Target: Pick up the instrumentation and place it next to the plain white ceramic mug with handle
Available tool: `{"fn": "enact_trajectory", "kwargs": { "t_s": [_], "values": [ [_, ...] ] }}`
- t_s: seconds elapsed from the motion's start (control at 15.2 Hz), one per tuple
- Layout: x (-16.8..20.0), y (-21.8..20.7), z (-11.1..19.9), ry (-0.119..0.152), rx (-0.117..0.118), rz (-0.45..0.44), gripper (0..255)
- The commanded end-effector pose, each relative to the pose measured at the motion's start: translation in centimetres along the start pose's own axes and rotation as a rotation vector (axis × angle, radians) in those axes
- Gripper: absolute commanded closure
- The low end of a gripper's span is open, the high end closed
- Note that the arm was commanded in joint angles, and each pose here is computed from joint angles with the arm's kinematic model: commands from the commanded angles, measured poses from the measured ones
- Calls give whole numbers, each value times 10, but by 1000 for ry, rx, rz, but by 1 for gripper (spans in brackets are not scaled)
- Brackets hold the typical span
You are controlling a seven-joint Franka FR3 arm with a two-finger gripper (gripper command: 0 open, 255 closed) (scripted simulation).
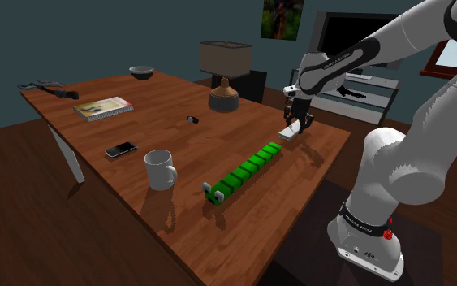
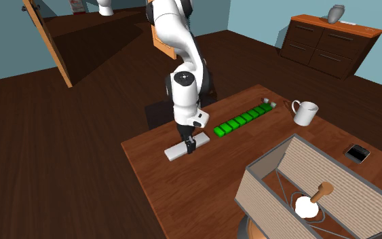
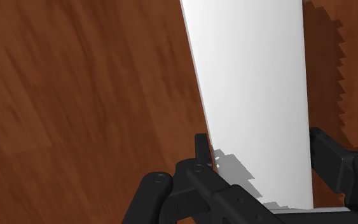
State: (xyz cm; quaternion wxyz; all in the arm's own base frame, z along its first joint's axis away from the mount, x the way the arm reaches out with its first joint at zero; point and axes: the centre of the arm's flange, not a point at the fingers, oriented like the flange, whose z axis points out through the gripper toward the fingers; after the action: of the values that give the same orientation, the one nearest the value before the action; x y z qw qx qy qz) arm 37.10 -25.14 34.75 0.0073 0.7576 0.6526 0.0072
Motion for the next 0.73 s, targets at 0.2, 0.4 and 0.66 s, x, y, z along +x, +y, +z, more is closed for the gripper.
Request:
{"fn": "enact_trajectory", "kwargs": {
  "t_s": [0.2, 0.4, 0.66],
  "values": [
    [1, 1, -26, 0, 0, 0, 255],
    [1, 2, -42, 0, 0, 0, 255],
    [1, 2, -63, 0, 0, 0, 255]
  ]
}}
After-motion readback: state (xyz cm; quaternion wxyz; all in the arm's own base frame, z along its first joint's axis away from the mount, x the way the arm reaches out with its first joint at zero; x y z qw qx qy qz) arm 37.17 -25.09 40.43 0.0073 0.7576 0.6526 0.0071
